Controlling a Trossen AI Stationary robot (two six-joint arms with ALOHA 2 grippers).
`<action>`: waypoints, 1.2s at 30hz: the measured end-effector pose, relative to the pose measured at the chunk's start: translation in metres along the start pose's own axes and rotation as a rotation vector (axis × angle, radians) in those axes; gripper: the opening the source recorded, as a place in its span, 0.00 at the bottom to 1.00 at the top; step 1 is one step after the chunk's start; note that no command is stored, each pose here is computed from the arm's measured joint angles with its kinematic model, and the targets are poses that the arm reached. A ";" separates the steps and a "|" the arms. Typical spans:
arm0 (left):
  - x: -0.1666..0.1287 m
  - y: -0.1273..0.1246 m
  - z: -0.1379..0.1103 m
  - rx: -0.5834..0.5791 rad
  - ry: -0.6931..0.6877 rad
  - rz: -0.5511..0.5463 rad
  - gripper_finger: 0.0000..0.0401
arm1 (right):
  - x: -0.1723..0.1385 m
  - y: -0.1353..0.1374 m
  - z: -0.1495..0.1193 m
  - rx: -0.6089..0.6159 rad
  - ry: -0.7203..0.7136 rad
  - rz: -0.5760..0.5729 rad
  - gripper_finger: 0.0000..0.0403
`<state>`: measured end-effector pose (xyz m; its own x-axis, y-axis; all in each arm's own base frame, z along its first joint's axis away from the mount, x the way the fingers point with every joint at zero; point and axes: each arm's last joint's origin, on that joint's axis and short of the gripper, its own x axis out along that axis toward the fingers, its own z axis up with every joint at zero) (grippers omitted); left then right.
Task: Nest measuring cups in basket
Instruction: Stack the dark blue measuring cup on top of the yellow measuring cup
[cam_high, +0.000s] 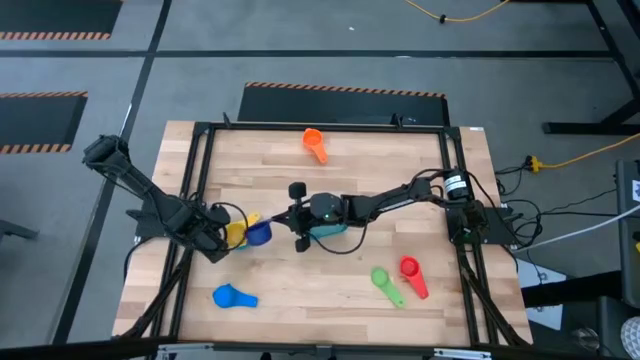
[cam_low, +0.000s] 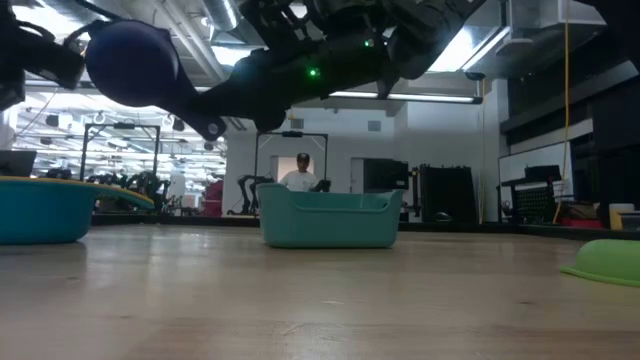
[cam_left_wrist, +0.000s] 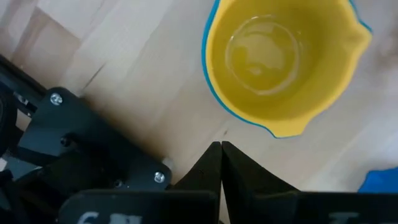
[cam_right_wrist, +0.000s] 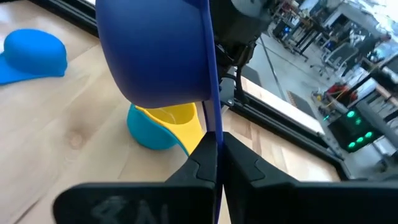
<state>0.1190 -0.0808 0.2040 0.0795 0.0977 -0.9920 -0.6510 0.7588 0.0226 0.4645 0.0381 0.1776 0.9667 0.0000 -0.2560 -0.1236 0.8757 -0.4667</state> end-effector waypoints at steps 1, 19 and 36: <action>0.002 -0.001 0.001 -0.008 0.006 0.010 0.00 | 0.000 0.001 0.001 -0.025 -0.001 0.002 0.02; 0.025 -0.017 0.037 0.030 -0.020 0.009 0.00 | -0.013 0.026 0.024 -0.299 -0.001 0.086 0.02; 0.025 -0.029 0.060 0.140 -0.142 -0.157 0.00 | -0.012 0.013 0.016 -0.551 0.120 -0.042 0.02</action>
<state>0.1851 -0.0614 0.1863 0.2831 0.0540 -0.9576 -0.5119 0.8528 -0.1032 0.4553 0.0569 0.1880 0.9450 -0.1119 -0.3072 -0.2158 0.4926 -0.8431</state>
